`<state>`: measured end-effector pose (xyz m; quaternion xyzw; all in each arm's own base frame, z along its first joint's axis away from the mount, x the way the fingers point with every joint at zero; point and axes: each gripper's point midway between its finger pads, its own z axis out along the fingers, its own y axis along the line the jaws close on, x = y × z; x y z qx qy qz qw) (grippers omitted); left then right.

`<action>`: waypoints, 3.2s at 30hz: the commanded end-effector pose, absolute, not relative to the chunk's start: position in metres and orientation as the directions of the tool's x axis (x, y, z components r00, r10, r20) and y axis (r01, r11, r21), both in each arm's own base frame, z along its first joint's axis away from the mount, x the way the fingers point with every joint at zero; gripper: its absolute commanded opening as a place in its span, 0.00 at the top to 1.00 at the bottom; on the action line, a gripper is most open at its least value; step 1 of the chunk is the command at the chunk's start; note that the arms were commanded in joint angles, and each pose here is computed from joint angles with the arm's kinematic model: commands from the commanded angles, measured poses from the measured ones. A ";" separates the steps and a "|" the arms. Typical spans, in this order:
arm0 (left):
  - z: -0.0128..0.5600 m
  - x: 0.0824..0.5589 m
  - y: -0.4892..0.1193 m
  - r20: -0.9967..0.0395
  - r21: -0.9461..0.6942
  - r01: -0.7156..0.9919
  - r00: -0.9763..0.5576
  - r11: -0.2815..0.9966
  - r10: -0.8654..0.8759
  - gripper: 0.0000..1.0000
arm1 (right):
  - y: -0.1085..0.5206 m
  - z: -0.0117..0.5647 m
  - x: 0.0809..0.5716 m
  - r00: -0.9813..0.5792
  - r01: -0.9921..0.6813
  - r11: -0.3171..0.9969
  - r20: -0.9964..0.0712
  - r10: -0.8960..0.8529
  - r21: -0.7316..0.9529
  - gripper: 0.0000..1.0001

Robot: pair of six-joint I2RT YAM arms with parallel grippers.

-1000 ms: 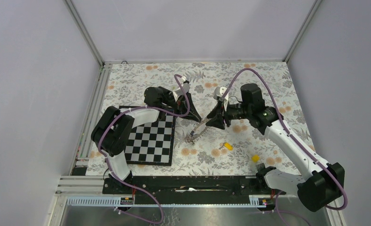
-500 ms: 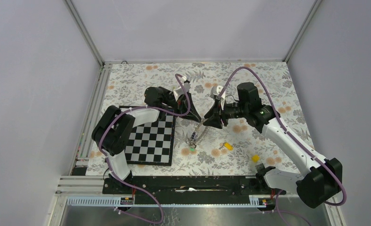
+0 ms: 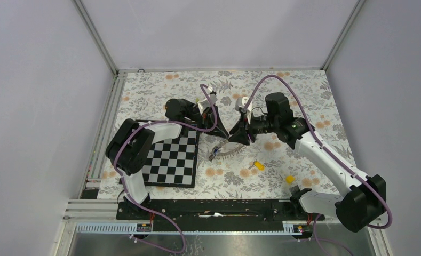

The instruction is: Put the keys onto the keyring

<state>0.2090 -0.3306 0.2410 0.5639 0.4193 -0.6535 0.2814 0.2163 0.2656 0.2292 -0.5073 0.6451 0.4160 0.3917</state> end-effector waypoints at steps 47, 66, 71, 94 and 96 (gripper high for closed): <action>0.348 0.347 -0.290 -0.795 -0.575 0.776 -0.605 -0.260 -0.046 0.01 | 0.244 0.235 0.243 -0.037 -0.982 0.184 -0.901 -0.433 -0.048 1.00; 0.305 0.390 -0.254 -0.959 -0.262 0.904 -0.285 0.338 0.017 0.01 | 0.241 0.252 0.237 0.059 -0.978 0.156 -0.906 -0.420 -0.136 1.00; 0.289 0.323 -0.266 -0.983 -0.109 0.991 -0.119 0.074 0.138 0.03 | 0.241 0.247 0.236 0.151 -0.971 0.109 -0.895 -0.419 -0.215 1.00; 0.247 0.226 -0.326 -0.971 0.050 0.964 0.108 -0.260 0.213 0.67 | 0.263 0.251 0.229 -0.091 -0.992 0.099 -0.979 -0.182 0.074 1.00; 0.246 0.226 -0.328 -0.971 0.040 0.964 0.099 -0.262 0.217 0.68 | 0.265 0.255 0.232 -0.066 -0.994 0.099 -0.984 -0.168 0.049 1.00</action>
